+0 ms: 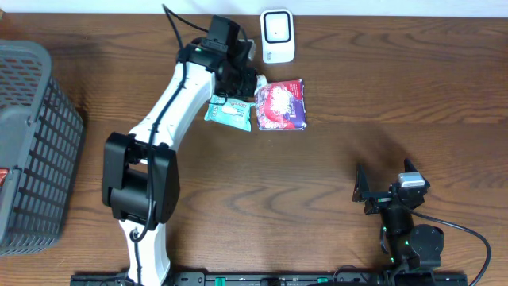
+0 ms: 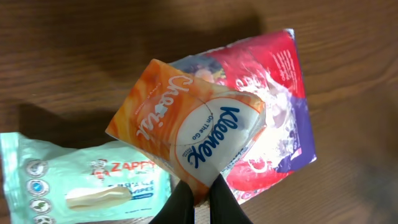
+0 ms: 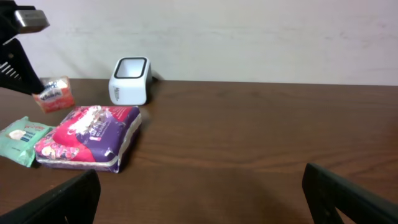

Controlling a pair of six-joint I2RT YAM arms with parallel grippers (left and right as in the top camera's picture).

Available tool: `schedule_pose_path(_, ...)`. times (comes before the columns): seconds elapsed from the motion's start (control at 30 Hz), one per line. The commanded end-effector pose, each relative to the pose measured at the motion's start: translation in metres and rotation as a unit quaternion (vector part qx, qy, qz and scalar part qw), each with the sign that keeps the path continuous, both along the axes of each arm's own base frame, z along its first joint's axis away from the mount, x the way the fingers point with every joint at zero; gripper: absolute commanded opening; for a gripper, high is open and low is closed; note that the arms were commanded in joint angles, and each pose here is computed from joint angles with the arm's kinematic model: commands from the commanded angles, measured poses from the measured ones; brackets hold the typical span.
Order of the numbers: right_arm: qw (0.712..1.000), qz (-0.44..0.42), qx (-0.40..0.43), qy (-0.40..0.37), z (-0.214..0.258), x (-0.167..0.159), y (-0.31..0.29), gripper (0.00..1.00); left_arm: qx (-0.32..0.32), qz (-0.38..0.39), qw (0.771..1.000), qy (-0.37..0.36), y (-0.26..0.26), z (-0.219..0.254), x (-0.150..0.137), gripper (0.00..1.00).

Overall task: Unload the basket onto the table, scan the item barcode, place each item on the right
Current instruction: 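Carry the orange tissue pack to the scanner and release it, then reach into the basket and grasp the red candy bar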

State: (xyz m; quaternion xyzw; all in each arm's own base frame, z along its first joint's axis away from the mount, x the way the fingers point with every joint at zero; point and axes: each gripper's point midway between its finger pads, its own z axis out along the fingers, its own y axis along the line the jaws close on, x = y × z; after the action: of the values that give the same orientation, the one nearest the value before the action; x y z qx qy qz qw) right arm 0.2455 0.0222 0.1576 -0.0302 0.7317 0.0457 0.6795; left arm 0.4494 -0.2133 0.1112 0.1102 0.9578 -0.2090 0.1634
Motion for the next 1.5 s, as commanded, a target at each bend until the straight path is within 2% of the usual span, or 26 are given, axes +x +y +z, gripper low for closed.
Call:
schedule_pose_path(0.0, 1.000, -0.001, 0.000, 0.000, 0.000, 0.000, -0.001, 0.99, 0.000, -0.008, 1.000, 0.000, -0.002, 0.000, -0.003, 0.08)
schedule_pose_path(0.17, 1.000, -0.001, 0.000, 0.000, 0.000, 0.000, -0.001, 0.99, 0.003, -0.007, 1.000, 0.003, 0.001, -0.001, -0.004, 0.14)
schedule_pose_path(0.33, 1.000, -0.001, 0.000, 0.000, 0.000, 0.000, -0.001, 0.99, 0.076, 0.027, 0.997, -0.017, 0.026, -0.008, 0.006, 0.14)
schedule_pose_path(0.43, 1.000, -0.001, 0.000, 0.000, 0.000, 0.000, -0.001, 0.99, 0.094, 0.034, 0.995, -0.017, 0.033, -0.010, 0.006, 0.14)
schedule_pose_path(0.47, 1.000, -0.001, 0.000, 0.000, 0.000, 0.000, -0.001, 0.99, 0.093, 0.033, 0.995, -0.015, 0.033, -0.011, 0.005, 0.17)
schedule_pose_path(0.5, 1.000, -0.001, 0.000, 0.000, 0.000, 0.000, -0.001, 0.99, 0.094, 0.033, 0.995, -0.014, 0.033, -0.011, 0.005, 0.26)
schedule_pose_path(0.53, 1.000, -0.001, 0.000, 0.000, 0.000, 0.000, -0.001, 0.99, 0.093, 0.033, 0.995, -0.015, 0.033, -0.011, 0.005, 0.30)
schedule_pose_path(0.67, 1.000, -0.001, 0.000, 0.000, 0.000, 0.000, -0.001, 0.99, 0.088, 0.042, 0.995, -0.032, 0.037, 0.003, 0.013, 0.34)
schedule_pose_path(0.73, 1.000, -0.001, 0.000, 0.000, 0.000, 0.000, -0.001, 0.99, 0.080, 0.055, 0.994, -0.052, 0.046, 0.025, 0.021, 0.36)
schedule_pose_path(0.9, 1.000, -0.001, 0.000, 0.000, 0.000, 0.000, -0.001, 0.99, 0.056, 0.108, 0.983, -0.137, 0.088, 0.108, 0.037, 0.59)
schedule_pose_path(1.0, 1.000, -0.001, 0.000, 0.000, 0.000, 0.000, -0.001, 0.99, 0.061, 0.166, 0.964, -0.197, 0.139, 0.162, 0.036, 0.66)
schedule_pose_path(1.07, 1.000, -0.001, 0.000, 0.000, 0.000, 0.000, -0.001, 0.99, 0.075, 0.212, 0.947, -0.228, 0.179, 0.192, 0.030, 0.68)
schedule_pose_path(1.23, 1.000, -0.001, 0.000, 0.000, 0.000, 0.000, -0.001, 0.99, 0.087, 0.327, 0.902, -0.270, 0.278, 0.247, -0.005, 0.71)
schedule_pose_path(1.3, 1.000, -0.001, 0.000, 0.000, 0.000, 0.000, -0.001, 0.99, 0.098, 0.368, 0.882, -0.277, 0.316, 0.259, -0.022, 0.79)
schedule_pose_path(1.33, 1.000, -0.001, 0.000, 0.000, 0.000, 0.000, -0.001, 0.99, 0.104, 0.387, 0.873, -0.277, 0.334, 0.262, -0.029, 0.88)
schedule_pose_path(1.4, 1.000, -0.001, 0.000, 0.000, 0.000, 0.000, -0.001, 0.99, 0.125, 0.439, 0.848, -0.269, 0.375, 0.263, -0.046, 0.91)
schedule_pose_path(1.47, 1.000, -0.001, 0.000, 0.000, 0.000, 0.000, -0.001, 0.99, 0.156, 0.516, 0.804, -0.252, 0.424, 0.259, -0.069, 0.93)
